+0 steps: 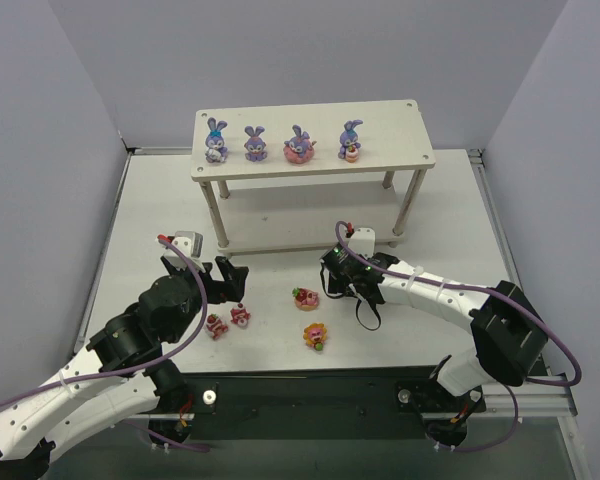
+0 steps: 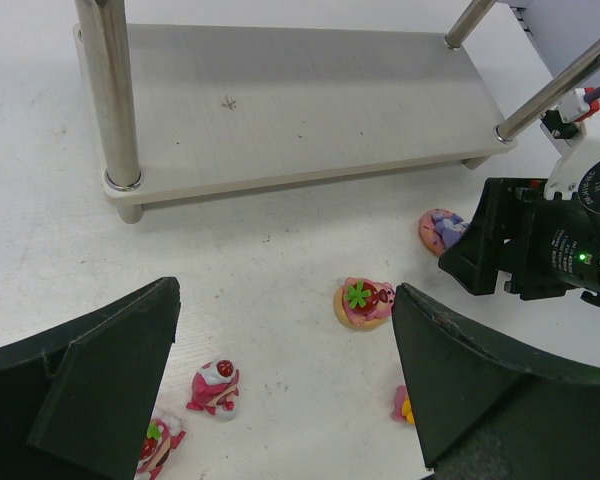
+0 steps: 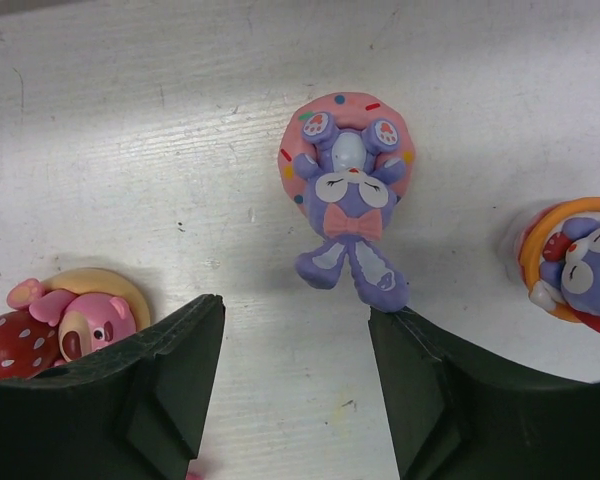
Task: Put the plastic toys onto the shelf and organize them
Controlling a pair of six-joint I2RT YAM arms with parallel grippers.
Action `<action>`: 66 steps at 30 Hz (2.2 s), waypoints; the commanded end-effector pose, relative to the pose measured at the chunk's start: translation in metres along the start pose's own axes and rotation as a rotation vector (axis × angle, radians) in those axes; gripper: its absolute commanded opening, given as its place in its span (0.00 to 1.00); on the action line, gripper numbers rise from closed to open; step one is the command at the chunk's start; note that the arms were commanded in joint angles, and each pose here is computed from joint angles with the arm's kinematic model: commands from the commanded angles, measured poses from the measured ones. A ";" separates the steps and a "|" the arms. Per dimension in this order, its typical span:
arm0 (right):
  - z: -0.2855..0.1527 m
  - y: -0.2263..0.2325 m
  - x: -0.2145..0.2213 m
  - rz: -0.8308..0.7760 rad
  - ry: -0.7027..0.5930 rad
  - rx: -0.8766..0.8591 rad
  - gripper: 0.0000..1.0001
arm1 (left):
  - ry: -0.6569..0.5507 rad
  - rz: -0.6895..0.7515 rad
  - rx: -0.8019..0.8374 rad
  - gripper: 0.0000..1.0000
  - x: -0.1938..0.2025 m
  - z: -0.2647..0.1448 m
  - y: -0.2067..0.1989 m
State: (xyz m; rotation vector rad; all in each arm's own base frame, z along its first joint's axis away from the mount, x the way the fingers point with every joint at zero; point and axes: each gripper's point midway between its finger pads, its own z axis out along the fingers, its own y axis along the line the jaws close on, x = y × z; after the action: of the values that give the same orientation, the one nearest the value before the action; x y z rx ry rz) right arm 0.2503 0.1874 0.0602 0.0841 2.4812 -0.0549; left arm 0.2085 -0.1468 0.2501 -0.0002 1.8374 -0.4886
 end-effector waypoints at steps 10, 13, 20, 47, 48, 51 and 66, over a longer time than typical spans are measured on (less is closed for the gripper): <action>0.004 -0.019 -0.039 0.085 -0.082 0.076 0.53 | -0.032 -0.013 -0.002 0.97 -0.012 -0.001 -0.002; 0.008 -0.020 -0.043 0.119 -0.081 0.080 0.52 | -0.031 -0.015 0.000 0.97 -0.012 -0.001 -0.002; 0.017 -0.024 -0.048 0.201 -0.072 0.112 0.38 | -0.031 -0.015 -0.002 0.97 -0.013 -0.001 -0.002; -0.022 -0.024 -0.056 0.047 -0.084 -0.039 0.00 | -0.019 -0.015 0.006 0.97 -0.010 0.002 -0.005; -0.027 -0.021 -0.058 0.024 -0.082 -0.077 0.00 | -0.017 -0.016 0.008 0.97 -0.010 0.002 -0.006; -0.050 -0.004 -0.061 -0.068 -0.066 -0.246 0.00 | 0.000 -0.023 0.027 0.97 -0.006 0.005 -0.011; -0.196 0.051 -0.067 -0.348 -0.164 -0.851 0.00 | 0.210 0.009 0.591 0.97 -0.006 -0.009 -0.118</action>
State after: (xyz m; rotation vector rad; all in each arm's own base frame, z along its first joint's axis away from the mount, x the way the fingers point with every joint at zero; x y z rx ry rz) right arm 0.2076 0.2333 0.1999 -0.5075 2.3012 0.6595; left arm 0.1958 -0.2183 0.2381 0.2810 1.9888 -0.7311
